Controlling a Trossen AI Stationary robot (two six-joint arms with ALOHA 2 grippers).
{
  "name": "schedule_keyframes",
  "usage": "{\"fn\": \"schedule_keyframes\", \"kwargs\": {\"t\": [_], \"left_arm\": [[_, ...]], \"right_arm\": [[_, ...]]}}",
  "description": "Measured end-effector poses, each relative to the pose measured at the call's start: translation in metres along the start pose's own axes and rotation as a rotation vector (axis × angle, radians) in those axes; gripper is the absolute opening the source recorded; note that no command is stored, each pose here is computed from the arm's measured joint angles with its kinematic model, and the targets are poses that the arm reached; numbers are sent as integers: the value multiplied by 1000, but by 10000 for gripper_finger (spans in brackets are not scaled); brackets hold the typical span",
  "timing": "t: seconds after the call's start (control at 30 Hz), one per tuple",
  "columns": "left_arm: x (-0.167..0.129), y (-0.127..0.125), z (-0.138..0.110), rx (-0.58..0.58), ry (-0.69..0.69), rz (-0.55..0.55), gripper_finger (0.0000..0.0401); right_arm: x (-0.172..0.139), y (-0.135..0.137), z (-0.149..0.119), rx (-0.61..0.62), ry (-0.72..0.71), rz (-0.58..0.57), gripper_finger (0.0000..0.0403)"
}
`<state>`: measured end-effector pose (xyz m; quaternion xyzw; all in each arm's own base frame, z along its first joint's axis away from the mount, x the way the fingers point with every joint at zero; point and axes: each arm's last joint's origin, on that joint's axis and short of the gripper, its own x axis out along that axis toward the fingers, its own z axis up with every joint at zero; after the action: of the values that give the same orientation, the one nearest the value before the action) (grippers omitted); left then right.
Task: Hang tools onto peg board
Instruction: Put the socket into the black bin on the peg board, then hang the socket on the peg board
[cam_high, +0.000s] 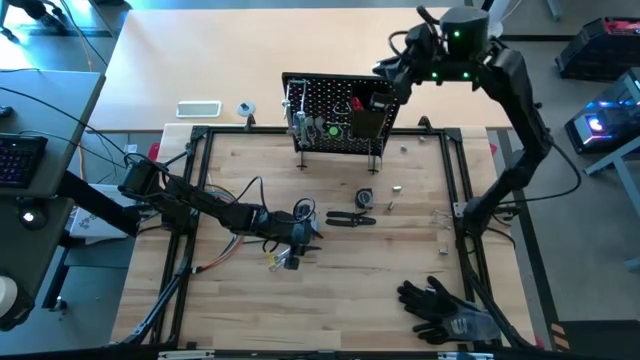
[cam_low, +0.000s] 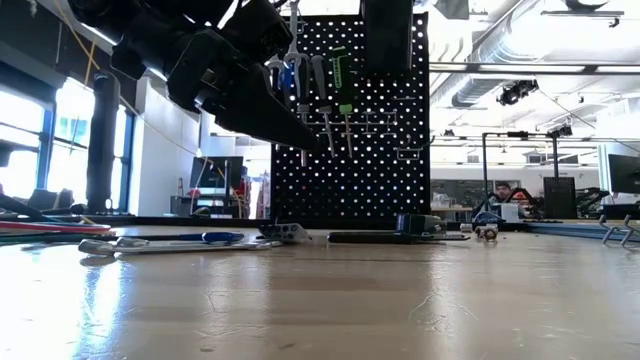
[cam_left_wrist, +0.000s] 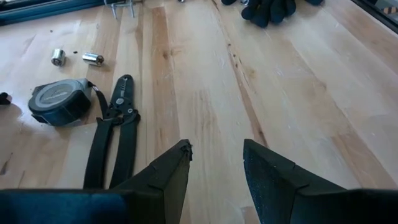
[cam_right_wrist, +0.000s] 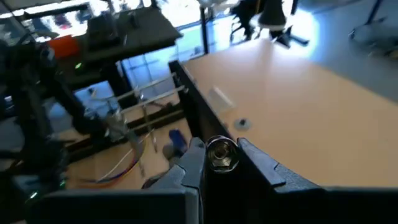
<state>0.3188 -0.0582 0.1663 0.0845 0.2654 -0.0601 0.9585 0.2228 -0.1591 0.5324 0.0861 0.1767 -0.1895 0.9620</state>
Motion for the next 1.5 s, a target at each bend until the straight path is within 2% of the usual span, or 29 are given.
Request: {"fn": "schedule_keyframes", "kwargs": {"t": [0.2,0.33,0.53,1.03,1.23,1.4,1.5], "left_arm": [[0,2,0,-3,-3,4,142],[0,2,0,-3,-3,4,142],[0,2,0,-11,-3,4,142],[0,2,0,-33,-3,3,142],[0,2,0,-47,0,3,142],[0,2,0,-47,0,3,142],[0,1,0,-47,-2,3,142]], "right_arm": [[14,-14,-12,35,114,42,51],[19,-13,-15,14,140,85,51],[24,-13,-16,10,156,88,56],[21,-13,-18,18,184,56,149],[0,-10,-13,-1,152,-65,151],[-38,-3,-8,22,71,-207,151],[-61,5,-10,42,42,-225,151]]}}
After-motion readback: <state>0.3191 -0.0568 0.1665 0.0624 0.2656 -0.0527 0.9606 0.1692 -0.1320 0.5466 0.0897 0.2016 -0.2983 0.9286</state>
